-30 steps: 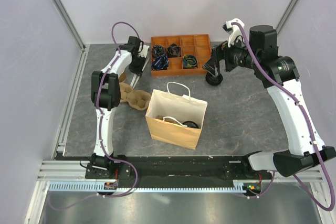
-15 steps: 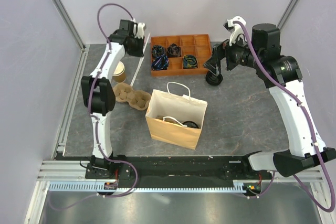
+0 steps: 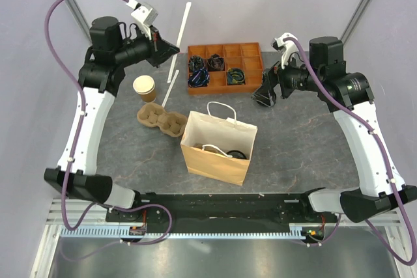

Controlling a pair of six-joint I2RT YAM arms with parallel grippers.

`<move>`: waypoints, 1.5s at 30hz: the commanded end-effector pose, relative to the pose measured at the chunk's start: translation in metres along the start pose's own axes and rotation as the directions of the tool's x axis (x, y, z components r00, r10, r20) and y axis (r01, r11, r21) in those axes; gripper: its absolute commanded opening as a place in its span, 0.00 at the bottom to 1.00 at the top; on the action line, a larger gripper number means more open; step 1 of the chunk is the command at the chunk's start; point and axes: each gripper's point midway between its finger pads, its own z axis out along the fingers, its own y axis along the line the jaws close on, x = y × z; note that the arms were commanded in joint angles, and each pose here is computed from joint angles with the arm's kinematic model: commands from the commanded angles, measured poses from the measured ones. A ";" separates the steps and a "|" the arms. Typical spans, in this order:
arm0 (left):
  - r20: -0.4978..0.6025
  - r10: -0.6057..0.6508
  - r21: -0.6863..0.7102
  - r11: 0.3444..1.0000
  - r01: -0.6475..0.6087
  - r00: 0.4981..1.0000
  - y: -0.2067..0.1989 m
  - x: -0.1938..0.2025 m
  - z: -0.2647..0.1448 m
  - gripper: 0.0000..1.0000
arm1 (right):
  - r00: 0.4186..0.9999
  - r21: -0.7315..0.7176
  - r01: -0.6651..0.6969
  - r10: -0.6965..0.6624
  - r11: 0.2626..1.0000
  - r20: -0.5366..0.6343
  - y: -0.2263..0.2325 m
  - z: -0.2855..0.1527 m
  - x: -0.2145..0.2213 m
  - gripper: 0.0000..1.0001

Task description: Pack the takeout coffee

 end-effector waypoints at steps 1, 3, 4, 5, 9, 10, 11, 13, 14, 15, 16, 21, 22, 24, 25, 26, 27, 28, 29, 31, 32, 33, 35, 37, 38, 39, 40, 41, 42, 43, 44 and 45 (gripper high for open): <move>0.097 0.032 0.229 0.972 -0.054 0.995 -0.062 -0.021 -0.032 0.02 | 1.000 -0.059 0.027 -0.028 0.998 -0.011 0.017 -0.012 0.011 0.98; 0.118 0.045 0.302 0.950 -0.079 0.992 -0.087 -0.024 -0.051 0.02 | 1.000 -0.056 0.026 -0.027 0.998 -0.011 0.020 -0.016 0.014 0.98; 0.108 0.036 0.335 0.939 -0.071 0.994 -0.094 -0.017 -0.054 0.02 | 1.000 -0.057 0.019 -0.020 0.998 -0.021 0.020 -0.015 0.020 0.98; 0.100 0.027 0.396 0.916 -0.064 0.995 -0.107 -0.012 -0.060 0.02 | 1.000 -0.053 0.018 -0.020 0.998 -0.023 0.020 -0.016 0.021 0.98; 0.098 0.029 0.507 0.859 -0.075 0.995 -0.144 0.008 -0.078 0.02 | 0.999 -0.041 0.022 -0.023 0.999 -0.023 0.023 -0.023 0.026 0.98; 0.103 0.037 0.539 0.838 -0.087 0.994 -0.158 0.017 -0.081 0.02 | 0.999 -0.044 0.023 -0.024 0.999 -0.024 0.024 -0.024 0.028 0.98; 0.110 0.051 0.556 0.825 -0.104 0.993 -0.165 0.020 -0.083 0.02 | 0.999 -0.042 0.021 -0.022 0.999 -0.024 0.024 -0.024 0.028 0.98; 0.113 0.066 0.604 0.788 -0.121 0.991 -0.182 0.030 -0.085 0.02 | 0.999 -0.046 0.014 -0.016 0.999 -0.028 0.025 -0.023 0.030 0.98; 0.139 0.088 0.615 0.773 -0.156 0.986 -0.189 0.029 -0.088 0.02 | 0.999 -0.045 0.010 -0.011 0.999 -0.031 0.025 -0.023 0.031 0.98; 0.142 0.090 0.631 0.759 -0.160 0.986 -0.196 0.031 -0.090 0.02 | 0.999 -0.045 0.012 -0.013 0.999 -0.031 0.024 -0.023 0.031 0.98; 0.157 0.112 0.662 0.726 -0.189 0.981 -0.207 0.037 -0.090 0.02 | 0.999 -0.050 0.016 -0.017 0.999 -0.030 0.025 -0.023 0.032 0.98; 0.210 0.188 0.701 0.655 -0.282 0.960 -0.228 0.055 -0.080 0.02 | 0.999 -0.048 0.024 -0.026 0.999 -0.027 0.024 -0.023 0.030 0.98; 0.206 0.191 0.711 0.644 -0.281 0.960 -0.230 0.060 -0.076 0.02 | 0.999 -0.050 0.024 -0.026 0.998 -0.028 0.025 -0.023 0.031 0.98; 0.205 0.207 0.718 0.632 -0.291 0.956 -0.229 0.067 -0.066 0.02 | 0.999 -0.049 0.021 -0.023 0.999 -0.033 0.024 -0.022 0.033 0.98; 0.205 0.217 0.722 0.625 -0.298 0.954 -0.229 0.073 -0.062 0.02 | 0.999 -0.051 0.026 -0.028 0.998 -0.032 0.025 -0.023 0.033 0.98; 0.204 0.222 0.723 0.622 -0.300 0.953 -0.229 0.076 -0.059 0.02 | 0.999 -0.046 0.028 -0.030 0.999 -0.034 0.024 -0.023 0.033 0.98; 0.197 0.225 0.728 0.618 -0.296 0.954 -0.229 0.081 -0.055 0.02 | 0.999 -0.046 0.030 -0.032 0.998 -0.038 0.025 -0.024 0.034 0.98; 0.199 0.234 0.731 0.612 -0.303 0.952 -0.229 0.086 -0.053 0.02 | 0.998 -0.045 0.034 -0.036 0.998 -0.042 0.025 -0.025 0.035 0.98; 0.190 0.237 0.728 0.617 -0.299 0.953 -0.228 0.090 -0.050 0.02 | 0.998 -0.041 0.041 -0.042 0.998 -0.047 0.023 -0.025 0.036 0.98; 0.174 0.240 0.731 0.618 -0.289 0.955 -0.227 0.099 -0.046 0.02 | 0.998 -0.039 0.044 -0.046 0.998 -0.053 0.023 -0.026 0.037 0.98; 0.167 0.243 0.730 0.621 -0.286 0.955 -0.226 0.102 -0.045 0.02 | 0.997 -0.039 0.047 -0.049 0.998 -0.057 0.022 -0.025 0.038 0.98; 0.154 0.243 0.730 0.625 -0.276 0.958 -0.225 0.106 -0.043 0.02 | 0.997 -0.040 0.046 -0.048 0.998 -0.062 0.022 -0.025 0.039 0.98; 0.128 0.259 0.730 0.629 -0.268 0.957 -0.222 0.117 -0.041 0.02 | 0.996 -0.038 0.050 -0.052 0.998 -0.066 0.021 -0.024 0.040 0.98; 0.107 0.277 0.728 0.633 -0.265 0.955 -0.220 0.126 -0.042 0.02 | 0.996 -0.038 0.055 -0.058 0.998 -0.069 0.021 -0.025 0.041 0.98; 0.096 0.286 0.723 0.639 -0.264 0.954 -0.218 0.129 -0.041 0.04 | 0.996 -0.036 0.059 -0.062 0.998 -0.068 0.022 -0.026 0.041 0.98; 0.092 0.294 0.720 0.641 -0.268 0.951 -0.216 0.131 -0.042 0.07 | 0.995 -0.032 0.061 -0.063 0.998 -0.072 0.021 -0.027 0.041 0.98; 0.083 0.300 0.719 0.642 -0.266 0.950 -0.215 0.134 -0.042 0.14 | 0.995 -0.024 0.061 -0.063 0.998 -0.077 0.019 -0.026 0.042 0.98; 0.062 0.300 0.715 0.652 -0.252 0.952 -0.214 0.138 -0.043 0.19 | 0.995 -0.018 0.064 -0.065 0.998 -0.077 0.019 -0.027 0.042 0.98; 0.048 0.297 0.717 0.654 -0.240 0.954 -0.214 0.140 -0.044 0.26 | 0.995 -0.014 0.064 -0.065 0.998 -0.082 0.018 -0.028 0.044 0.98; 0.042 0.300 0.717 0.655 -0.238 0.953 -0.214 0.142 -0.044 0.32 | 0.994 -0.005 0.066 -0.066 0.998 -0.083 0.016 -0.028 0.044 0.98; 0.038 0.302 0.715 0.658 -0.237 0.953 -0.213 0.142 -0.045 0.34 | 0.994 -0.003 0.066 -0.066 0.998 -0.083 0.017 -0.029 0.044 0.98; 0.039 0.305 0.708 0.664 -0.241 0.952 -0.213 0.140 -0.046 0.41 | 0.994 -0.002 0.068 -0.068 0.998 -0.084 0.017 -0.029 0.044 0.98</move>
